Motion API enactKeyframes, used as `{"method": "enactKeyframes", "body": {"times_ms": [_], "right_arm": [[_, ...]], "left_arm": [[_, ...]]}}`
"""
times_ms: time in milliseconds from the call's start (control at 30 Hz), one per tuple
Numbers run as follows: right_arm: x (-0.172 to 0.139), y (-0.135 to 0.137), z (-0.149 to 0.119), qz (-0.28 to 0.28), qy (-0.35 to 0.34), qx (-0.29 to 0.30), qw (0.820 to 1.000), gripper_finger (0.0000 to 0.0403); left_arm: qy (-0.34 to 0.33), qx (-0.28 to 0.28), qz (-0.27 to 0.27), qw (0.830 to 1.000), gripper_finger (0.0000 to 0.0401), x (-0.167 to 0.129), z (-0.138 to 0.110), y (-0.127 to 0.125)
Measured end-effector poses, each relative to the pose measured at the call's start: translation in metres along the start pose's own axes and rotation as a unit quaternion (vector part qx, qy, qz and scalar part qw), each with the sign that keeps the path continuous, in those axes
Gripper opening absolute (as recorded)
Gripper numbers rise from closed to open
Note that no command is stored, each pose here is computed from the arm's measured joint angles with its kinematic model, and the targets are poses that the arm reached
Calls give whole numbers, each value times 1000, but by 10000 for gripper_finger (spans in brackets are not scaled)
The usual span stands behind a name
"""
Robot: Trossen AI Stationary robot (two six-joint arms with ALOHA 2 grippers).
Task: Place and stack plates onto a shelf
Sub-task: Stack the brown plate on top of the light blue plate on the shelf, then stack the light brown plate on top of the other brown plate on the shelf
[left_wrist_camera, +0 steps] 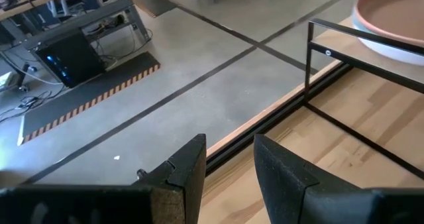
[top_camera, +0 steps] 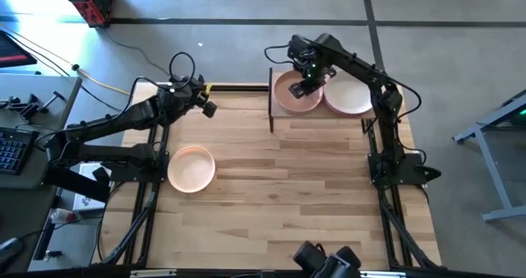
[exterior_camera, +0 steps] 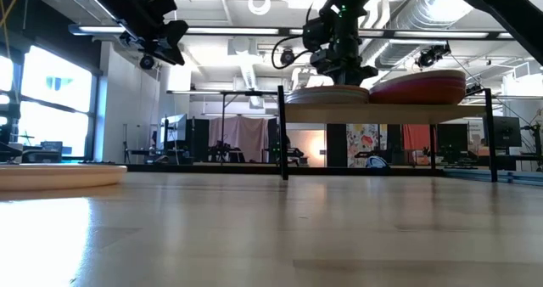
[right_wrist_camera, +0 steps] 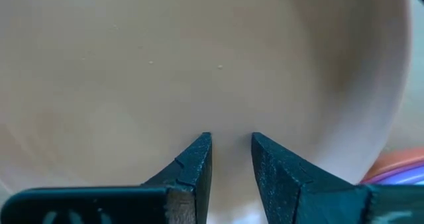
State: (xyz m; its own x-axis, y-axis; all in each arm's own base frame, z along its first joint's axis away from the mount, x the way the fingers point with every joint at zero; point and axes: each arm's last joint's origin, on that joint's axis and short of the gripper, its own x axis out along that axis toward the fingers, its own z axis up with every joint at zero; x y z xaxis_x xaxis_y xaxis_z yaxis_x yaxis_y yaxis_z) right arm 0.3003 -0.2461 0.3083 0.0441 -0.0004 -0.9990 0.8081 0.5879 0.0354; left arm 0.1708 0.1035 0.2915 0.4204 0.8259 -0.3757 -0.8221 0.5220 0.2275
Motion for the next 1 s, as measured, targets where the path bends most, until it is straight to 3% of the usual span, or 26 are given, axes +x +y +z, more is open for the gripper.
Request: {"method": "enactKeyframes", "body": {"times_ms": [533, 767, 1000], "right_arm": [[-12, -4, -6, 20, -11, -18, 1000, 94], [-34, 0, -17, 32, -55, -30, 998, 94], [-57, 22, -36, 54, -102, -48, 992, 94]], "left_arm": [[18, 4, -47, 999, 115, -1, -2, -2], [78, 22, -119, 990, 115, -11, 1, -1], [146, 35, -224, 963, 115, -21, -9, -8]]}}
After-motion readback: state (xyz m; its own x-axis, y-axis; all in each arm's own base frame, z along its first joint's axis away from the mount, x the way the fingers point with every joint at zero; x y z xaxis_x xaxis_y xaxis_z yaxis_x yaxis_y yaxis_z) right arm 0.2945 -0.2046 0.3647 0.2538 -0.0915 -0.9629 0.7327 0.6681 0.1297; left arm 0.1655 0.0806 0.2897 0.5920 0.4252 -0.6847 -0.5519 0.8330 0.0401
